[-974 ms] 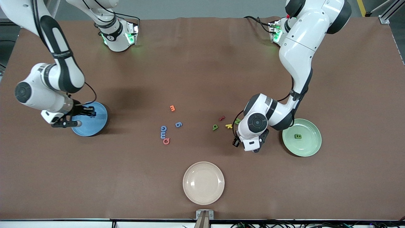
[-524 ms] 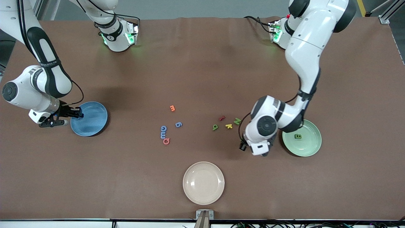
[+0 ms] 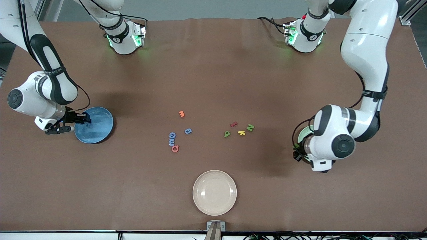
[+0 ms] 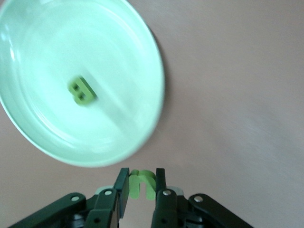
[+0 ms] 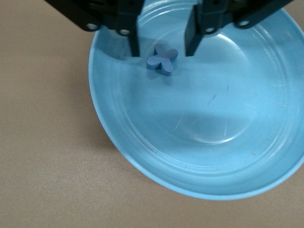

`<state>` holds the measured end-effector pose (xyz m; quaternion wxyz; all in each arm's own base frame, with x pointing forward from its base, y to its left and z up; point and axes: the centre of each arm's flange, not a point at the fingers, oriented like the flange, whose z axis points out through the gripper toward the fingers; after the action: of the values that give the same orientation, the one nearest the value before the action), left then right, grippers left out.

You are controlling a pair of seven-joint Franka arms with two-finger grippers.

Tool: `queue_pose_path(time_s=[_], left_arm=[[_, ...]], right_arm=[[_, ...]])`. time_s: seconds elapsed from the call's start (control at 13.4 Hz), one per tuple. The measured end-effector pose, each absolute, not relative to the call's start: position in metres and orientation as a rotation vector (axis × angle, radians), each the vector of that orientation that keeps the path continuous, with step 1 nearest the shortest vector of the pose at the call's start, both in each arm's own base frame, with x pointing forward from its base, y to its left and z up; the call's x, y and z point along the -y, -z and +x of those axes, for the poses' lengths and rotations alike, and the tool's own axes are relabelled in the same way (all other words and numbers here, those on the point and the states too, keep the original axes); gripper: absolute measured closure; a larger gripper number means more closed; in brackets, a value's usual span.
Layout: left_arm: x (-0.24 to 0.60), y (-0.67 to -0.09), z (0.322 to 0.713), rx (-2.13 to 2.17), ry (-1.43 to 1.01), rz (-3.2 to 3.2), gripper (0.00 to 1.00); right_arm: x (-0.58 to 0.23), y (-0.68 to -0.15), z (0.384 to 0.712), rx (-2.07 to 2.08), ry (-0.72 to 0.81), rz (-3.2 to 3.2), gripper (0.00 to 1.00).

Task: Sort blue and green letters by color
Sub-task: 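Release the green u onto the green plate while the right gripper withdraws, then grasp the green N with the left gripper while the right gripper grasps the blue G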

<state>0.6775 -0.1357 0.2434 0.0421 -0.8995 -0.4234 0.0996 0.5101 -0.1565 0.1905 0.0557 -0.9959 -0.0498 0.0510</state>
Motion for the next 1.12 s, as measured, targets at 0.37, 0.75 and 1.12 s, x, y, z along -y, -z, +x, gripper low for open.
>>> queue_pose_path(time_s=[0.37,0.75,1.12], left_arm=[[0.071,-0.213,0.666,1.144,-0.341,-2.73,0.74],[0.069,-0.218,0.663,1.116,-0.344,-2.746,0.34],[0.136,-0.247,0.656,1.085,-0.309,-2.807,0.01]], right_arm=[[0.12,-0.224,0.52,0.083,-0.207,-3.01,0.08],[-0.003,-0.26,0.542,-0.033,-0.239,-3.041,0.08],[-0.126,-0.266,0.554,-0.019,-0.206,-3.068,0.08]])
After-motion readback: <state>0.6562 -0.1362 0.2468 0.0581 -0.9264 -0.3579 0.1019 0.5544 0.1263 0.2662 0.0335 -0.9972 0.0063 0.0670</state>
